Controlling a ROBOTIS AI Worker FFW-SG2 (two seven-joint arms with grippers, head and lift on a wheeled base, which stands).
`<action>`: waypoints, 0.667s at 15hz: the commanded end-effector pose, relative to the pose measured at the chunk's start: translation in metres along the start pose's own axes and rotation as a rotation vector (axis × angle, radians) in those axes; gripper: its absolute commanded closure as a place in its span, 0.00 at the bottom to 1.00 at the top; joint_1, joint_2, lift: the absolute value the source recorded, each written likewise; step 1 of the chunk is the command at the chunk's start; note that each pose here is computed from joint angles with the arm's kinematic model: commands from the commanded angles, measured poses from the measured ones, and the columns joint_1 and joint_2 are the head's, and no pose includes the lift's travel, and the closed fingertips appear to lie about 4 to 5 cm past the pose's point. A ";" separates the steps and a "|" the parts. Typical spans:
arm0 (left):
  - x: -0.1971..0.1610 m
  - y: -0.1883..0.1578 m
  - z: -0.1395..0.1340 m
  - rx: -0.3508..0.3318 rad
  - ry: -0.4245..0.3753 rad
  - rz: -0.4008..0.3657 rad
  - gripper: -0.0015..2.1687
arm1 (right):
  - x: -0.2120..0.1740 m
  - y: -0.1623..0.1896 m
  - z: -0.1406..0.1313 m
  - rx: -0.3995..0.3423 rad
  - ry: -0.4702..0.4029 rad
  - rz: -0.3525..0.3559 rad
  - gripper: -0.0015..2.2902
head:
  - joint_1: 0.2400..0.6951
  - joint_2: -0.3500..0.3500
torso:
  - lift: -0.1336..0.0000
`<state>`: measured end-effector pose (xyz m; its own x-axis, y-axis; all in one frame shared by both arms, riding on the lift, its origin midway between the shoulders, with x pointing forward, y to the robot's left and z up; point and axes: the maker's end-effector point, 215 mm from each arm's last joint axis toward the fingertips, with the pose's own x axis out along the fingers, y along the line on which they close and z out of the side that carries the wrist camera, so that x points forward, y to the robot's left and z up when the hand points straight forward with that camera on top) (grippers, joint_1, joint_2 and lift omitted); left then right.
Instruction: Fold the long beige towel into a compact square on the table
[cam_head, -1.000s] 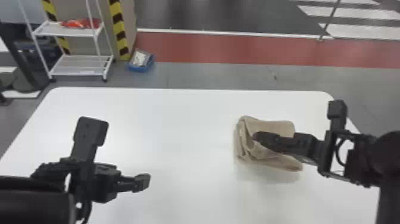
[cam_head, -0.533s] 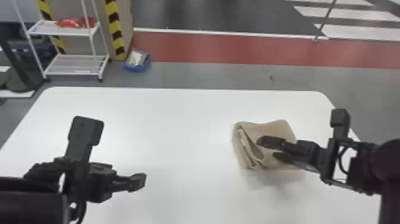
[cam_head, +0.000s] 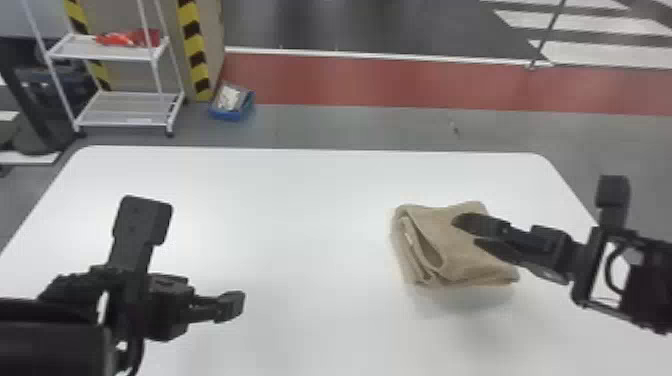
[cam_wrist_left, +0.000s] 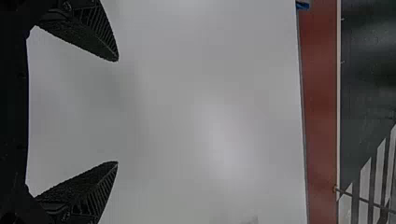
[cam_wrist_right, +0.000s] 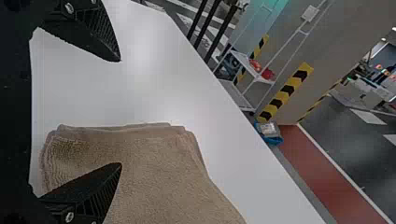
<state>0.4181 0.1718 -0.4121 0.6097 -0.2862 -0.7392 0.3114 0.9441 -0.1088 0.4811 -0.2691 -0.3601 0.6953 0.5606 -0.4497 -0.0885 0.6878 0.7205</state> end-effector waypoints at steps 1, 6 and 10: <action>0.000 -0.001 0.001 0.003 -0.003 -0.003 0.05 | -0.045 -0.026 0.018 -0.111 -0.001 -0.112 0.15 | 1.00 0.33 | 0.07; 0.003 -0.009 0.008 0.022 -0.015 -0.014 0.05 | -0.068 -0.078 0.026 -0.076 -0.019 -0.272 0.17 | 1.00 0.18 | 0.07; 0.002 -0.008 0.004 0.019 -0.009 -0.015 0.05 | -0.054 -0.098 0.032 -0.019 -0.002 -0.308 0.13 | 1.00 0.11 | 0.07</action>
<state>0.4214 0.1606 -0.4081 0.6140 -0.3047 -0.7282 0.3383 0.9350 -0.1060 0.4736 -0.3845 -0.3848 0.7060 0.3114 -0.6361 0.1048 0.8423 0.5287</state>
